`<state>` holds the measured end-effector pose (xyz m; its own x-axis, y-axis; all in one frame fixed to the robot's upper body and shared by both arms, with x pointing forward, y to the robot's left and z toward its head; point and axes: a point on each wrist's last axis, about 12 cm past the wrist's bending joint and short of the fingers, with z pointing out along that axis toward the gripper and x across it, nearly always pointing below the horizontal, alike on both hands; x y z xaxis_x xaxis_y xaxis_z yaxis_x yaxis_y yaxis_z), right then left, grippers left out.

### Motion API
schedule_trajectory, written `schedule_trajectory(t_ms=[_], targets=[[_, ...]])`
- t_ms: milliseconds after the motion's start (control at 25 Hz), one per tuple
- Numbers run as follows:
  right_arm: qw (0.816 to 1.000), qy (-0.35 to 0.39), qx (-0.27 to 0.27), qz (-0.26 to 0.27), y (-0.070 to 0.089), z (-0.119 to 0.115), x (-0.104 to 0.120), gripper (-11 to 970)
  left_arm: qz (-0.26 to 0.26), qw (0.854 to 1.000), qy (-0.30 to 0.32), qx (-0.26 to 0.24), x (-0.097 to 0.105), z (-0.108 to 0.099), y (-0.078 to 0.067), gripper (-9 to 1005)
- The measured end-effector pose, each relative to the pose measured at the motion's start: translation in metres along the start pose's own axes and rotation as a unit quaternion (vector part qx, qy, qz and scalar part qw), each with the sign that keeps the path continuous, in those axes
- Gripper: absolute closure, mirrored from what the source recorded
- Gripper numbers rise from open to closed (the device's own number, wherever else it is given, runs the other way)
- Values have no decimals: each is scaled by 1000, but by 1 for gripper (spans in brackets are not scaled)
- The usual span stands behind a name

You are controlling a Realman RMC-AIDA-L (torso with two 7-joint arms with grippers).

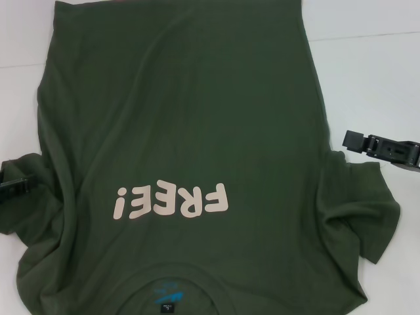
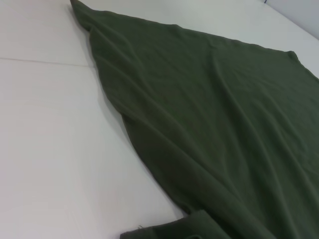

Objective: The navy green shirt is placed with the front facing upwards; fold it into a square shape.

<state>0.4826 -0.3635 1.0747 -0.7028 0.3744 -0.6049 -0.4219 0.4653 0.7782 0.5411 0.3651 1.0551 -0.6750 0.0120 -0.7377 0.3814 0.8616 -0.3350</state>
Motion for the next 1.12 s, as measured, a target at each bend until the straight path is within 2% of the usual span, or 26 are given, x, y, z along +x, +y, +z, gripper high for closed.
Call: schedule_trajectory(t_ms=[680, 1120], targets=[[1000, 0, 0, 0, 0, 0, 0, 133, 6, 1000, 9, 30, -1, 2, -8, 123], [1000, 0, -1, 1, 0, 0, 1, 133, -4, 1000, -1, 24, -2, 1, -7, 218]])
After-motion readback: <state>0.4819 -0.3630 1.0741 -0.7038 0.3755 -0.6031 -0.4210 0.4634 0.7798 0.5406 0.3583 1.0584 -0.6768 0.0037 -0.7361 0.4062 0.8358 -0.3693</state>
